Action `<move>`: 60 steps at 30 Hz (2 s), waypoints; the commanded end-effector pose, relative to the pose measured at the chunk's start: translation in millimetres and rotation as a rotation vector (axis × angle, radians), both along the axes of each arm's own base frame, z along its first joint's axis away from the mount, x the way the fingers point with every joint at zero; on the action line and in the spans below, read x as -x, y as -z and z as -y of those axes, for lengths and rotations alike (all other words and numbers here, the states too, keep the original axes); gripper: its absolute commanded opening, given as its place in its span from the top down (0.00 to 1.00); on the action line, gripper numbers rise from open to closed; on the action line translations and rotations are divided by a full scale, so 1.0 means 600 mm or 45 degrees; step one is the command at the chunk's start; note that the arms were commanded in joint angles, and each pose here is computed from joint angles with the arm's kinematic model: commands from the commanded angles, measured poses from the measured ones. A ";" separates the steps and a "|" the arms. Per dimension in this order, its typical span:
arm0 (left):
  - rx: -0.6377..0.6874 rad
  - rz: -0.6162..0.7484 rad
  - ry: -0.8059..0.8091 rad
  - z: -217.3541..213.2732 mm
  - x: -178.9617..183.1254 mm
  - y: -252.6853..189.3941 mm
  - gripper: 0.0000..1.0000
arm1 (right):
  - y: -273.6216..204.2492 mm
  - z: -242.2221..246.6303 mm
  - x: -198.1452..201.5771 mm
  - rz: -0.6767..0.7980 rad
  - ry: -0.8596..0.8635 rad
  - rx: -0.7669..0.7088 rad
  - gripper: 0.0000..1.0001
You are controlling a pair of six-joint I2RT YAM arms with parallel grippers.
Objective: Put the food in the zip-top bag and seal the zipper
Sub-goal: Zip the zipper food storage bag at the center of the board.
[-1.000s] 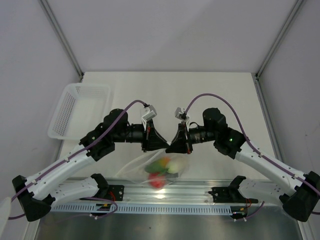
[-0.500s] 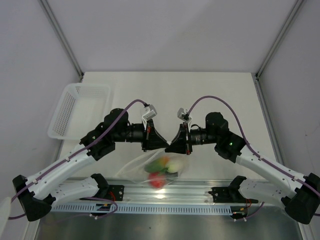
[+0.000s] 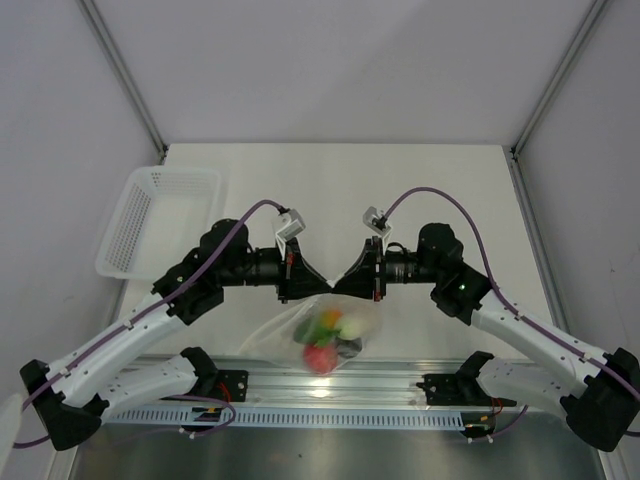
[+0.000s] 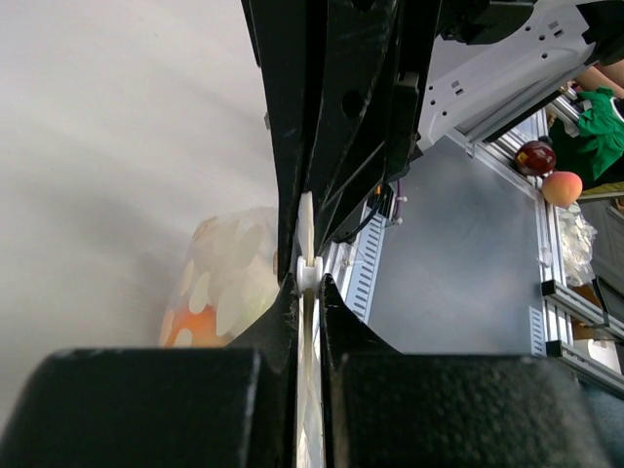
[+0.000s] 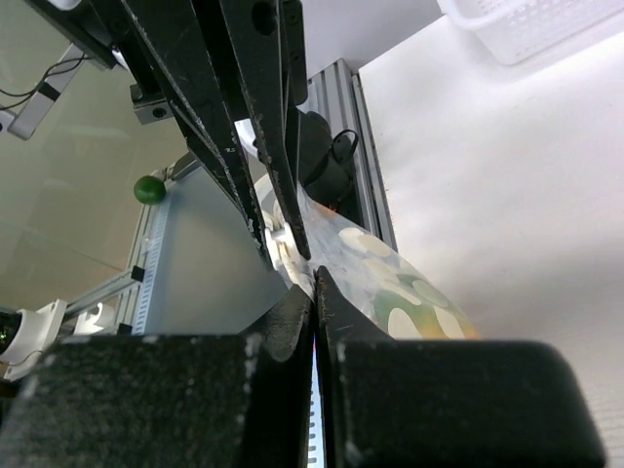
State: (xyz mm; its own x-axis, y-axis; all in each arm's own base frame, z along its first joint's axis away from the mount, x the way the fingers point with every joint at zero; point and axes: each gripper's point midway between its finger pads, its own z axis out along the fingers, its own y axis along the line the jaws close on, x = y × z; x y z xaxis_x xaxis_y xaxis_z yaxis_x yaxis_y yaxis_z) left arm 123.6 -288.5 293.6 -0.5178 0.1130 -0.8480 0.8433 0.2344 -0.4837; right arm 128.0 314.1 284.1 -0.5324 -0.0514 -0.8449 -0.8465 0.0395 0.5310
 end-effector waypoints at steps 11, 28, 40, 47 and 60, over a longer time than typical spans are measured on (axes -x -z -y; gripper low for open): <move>-0.068 -0.043 0.002 -0.028 0.017 0.035 0.99 | -0.044 0.010 -0.033 0.078 0.092 -0.113 1.00; -0.098 -0.057 -0.020 -0.044 0.025 0.059 1.00 | -0.033 0.062 -0.108 0.031 0.294 -0.070 1.00; -0.114 -0.057 -0.034 -0.059 0.031 0.074 1.00 | -0.014 0.107 -0.152 -0.023 0.421 -0.057 1.00; -0.122 -0.063 -0.044 -0.067 0.035 0.086 0.99 | -0.006 0.125 -0.171 -0.043 0.466 -0.048 1.00; -0.081 -0.051 -0.044 -0.076 0.047 0.068 0.99 | 0.014 0.146 -0.194 -0.086 0.544 -0.032 1.00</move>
